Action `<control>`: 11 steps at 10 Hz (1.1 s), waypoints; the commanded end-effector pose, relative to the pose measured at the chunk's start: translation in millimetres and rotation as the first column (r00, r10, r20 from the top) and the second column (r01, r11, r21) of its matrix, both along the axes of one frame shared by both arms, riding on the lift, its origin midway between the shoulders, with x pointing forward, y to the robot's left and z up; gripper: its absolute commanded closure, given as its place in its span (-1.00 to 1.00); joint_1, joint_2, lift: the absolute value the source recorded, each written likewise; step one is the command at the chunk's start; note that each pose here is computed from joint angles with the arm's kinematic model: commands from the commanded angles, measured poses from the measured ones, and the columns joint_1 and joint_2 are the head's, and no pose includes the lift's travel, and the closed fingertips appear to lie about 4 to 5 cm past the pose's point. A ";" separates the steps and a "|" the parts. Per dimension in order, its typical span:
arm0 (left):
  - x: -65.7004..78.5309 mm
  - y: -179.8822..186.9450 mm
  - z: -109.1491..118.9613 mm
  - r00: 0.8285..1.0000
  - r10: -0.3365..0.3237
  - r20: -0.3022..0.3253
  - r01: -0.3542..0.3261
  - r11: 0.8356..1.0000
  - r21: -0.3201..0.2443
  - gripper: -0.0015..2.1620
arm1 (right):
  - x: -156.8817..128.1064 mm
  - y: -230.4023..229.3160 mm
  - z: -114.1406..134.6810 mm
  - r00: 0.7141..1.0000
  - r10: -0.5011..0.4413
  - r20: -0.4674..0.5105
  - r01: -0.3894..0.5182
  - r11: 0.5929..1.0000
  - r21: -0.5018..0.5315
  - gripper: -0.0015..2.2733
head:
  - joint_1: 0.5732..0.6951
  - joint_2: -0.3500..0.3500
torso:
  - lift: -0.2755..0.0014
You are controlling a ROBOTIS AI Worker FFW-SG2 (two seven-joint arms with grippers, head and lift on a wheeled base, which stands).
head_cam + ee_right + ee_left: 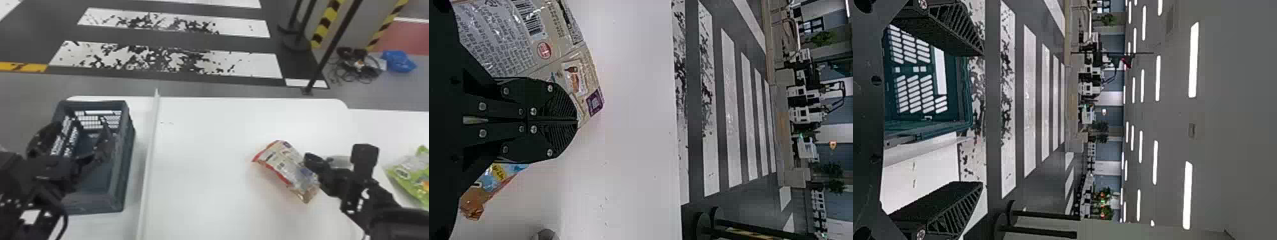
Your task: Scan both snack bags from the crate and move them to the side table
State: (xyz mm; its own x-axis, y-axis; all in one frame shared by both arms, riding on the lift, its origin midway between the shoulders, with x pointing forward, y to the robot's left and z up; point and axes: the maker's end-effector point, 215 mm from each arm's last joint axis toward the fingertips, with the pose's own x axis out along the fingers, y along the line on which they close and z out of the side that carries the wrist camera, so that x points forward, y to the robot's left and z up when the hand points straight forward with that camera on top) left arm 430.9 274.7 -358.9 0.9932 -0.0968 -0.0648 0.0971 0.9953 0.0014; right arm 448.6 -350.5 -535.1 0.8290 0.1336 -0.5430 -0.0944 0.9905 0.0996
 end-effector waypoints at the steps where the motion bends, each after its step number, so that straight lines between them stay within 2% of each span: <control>1: 0.0 -0.8 1.3 1.000 -0.003 0.005 0.003 1.000 0.000 -0.94 | -1.8 -7.2 -11.8 1.000 -0.010 -0.016 0.010 1.000 -0.011 0.98 | 1.00 -0.27 | 0.78; 3: -0.5 -3.0 0.0 1.000 -0.005 0.004 0.005 1.000 -0.004 -0.94 | -6.7 -17.2 -19.0 0.999 -0.023 -0.030 0.022 0.999 -0.033 0.98 | 1.00 -0.32 | 0.78; 7: 2.2 -4.3 1.1 1.000 -0.006 0.015 0.006 1.000 -0.008 -0.94 | -43.5 1.0 -35.6 0.996 -0.031 -0.082 0.030 0.999 -0.011 0.97 | 1.00 -0.33 | 0.78; 11: 6.1 -3.4 7.9 0.999 -0.002 0.049 0.003 1.000 -0.018 -0.94 | -97.1 12.8 -50.3 0.970 -0.086 -0.226 0.077 0.996 -0.048 0.98 | 1.00 -0.30 | 0.78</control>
State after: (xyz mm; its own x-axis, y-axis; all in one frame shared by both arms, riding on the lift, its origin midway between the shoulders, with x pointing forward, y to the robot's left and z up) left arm 436.2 270.5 -351.2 0.9946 -0.1016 -0.0187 0.1014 0.9948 -0.0105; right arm 359.2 -342.0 -582.4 0.7081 0.0407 -0.7050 0.0090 0.9977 0.0666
